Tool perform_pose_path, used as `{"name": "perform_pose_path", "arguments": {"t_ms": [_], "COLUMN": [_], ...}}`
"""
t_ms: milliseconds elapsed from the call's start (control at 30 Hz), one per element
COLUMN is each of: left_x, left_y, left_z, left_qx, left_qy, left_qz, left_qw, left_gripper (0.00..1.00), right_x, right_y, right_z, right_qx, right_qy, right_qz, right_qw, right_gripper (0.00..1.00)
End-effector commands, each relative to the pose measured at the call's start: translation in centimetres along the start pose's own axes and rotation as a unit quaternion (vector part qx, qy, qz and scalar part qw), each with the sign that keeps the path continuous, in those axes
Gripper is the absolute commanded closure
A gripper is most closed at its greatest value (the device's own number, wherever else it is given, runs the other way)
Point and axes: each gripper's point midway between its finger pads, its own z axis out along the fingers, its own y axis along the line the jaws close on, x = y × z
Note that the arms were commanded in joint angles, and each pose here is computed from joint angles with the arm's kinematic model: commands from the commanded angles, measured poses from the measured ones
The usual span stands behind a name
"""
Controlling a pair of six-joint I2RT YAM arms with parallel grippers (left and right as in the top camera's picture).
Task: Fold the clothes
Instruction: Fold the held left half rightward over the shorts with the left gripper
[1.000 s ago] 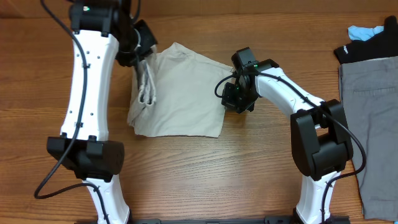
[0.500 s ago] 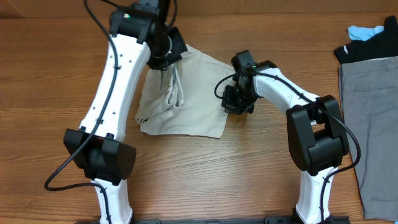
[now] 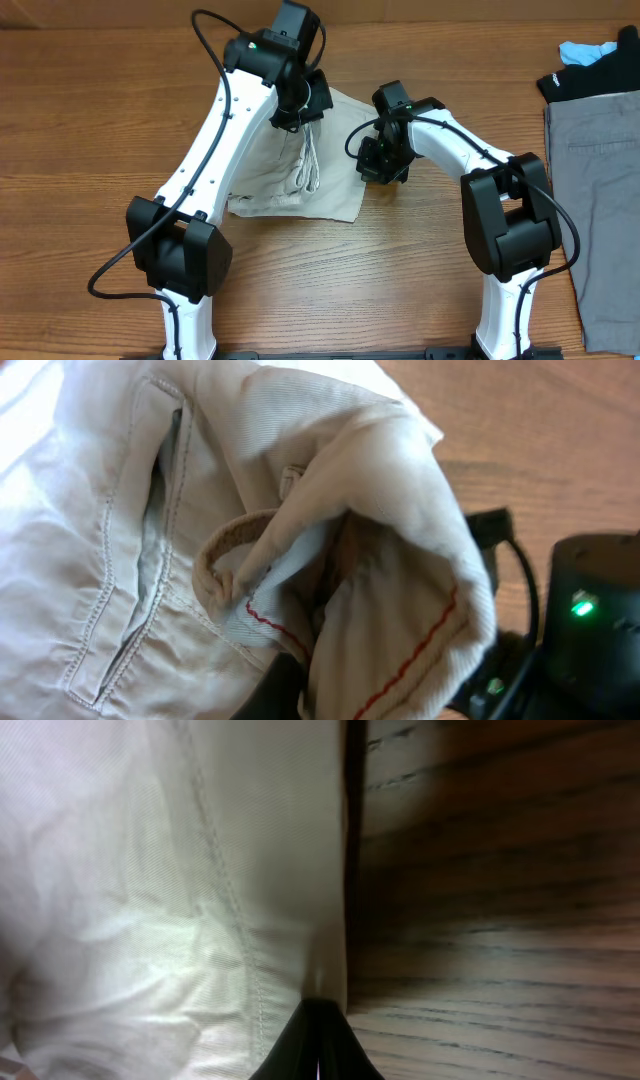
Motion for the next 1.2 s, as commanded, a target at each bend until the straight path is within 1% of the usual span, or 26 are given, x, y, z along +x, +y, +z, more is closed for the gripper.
{"name": "perform_pose_path", "arguments": {"t_ms": [0,100,200,367,533,700,767,800,933,967,1000,1100,1167], "left_x": [1.3,1.9,2.5,2.9,3.4,3.7,3.8,3.8,3.3,3.0,2.1,0.8,0.3], "left_y": [-0.5,-0.6,-1.5,-2.5,-2.9,-2.8,-2.7,-2.7,-2.4,-2.2,-1.5,0.4,2.1], "left_z": [0.1,1.1,2.3,3.7,4.0,4.1,4.1,4.1,3.9,3.8,3.4,2.7,2.4], "left_qx": [0.009,0.011,0.038,0.061,0.064,0.062,0.061,0.06,0.06,0.06,0.059,0.049,0.037], "left_qy": [0.014,0.022,0.033,0.032,0.031,0.035,0.037,0.037,0.034,0.03,0.025,0.024,0.031], "left_qz": [0.046,0.059,0.078,0.104,0.142,0.158,0.167,0.172,0.174,0.171,0.161,0.136,0.116], "left_qw": [0.999,0.998,0.996,0.992,0.987,0.985,0.983,0.983,0.982,0.983,0.985,0.989,0.992], "left_gripper": [0.89,0.89,0.88,0.82,0.69,0.67,0.59,0.52,0.42,0.38,0.3,0.18,0.15], "right_x": [-1.1,-1.4,-1.5,-1.3,-1.0,-1.0,-1.1,-1.2,-1.9,-2.2,-2.9,-4.3,-5.0], "right_y": [-2.0,-2.2,-2.4,-2.2,-1.5,-1.5,-1.6,-1.7,-2.7,-3.0,-3.6,-4.5,-5.0], "right_z": [0.6,0.1,-0.1,0.0,0.3,0.2,0.2,0.2,-0.5,-1.0,-2.4,-5.6,-8.0], "right_qx": [0.011,-0.015,-0.027,-0.026,-0.027,-0.027,-0.025,-0.021,-0.005,-0.002,0.004,0.008,0.008], "right_qy": [0.0,0.01,0.015,0.017,0.016,0.016,0.015,0.013,0.004,0.004,0.002,-0.003,-0.007], "right_qz": [0.02,0.017,0.019,0.009,-0.001,0.007,0.007,0.007,0.018,0.024,0.036,0.038,0.043], "right_qw": [1.0,1.0,0.999,0.999,1.0,0.999,1.0,1.0,1.0,1.0,0.999,0.999,0.999], "right_gripper": [0.96,0.96,0.96,0.96,0.96,0.96,0.96,0.96,0.96,0.95,0.93,0.88,0.85]}}
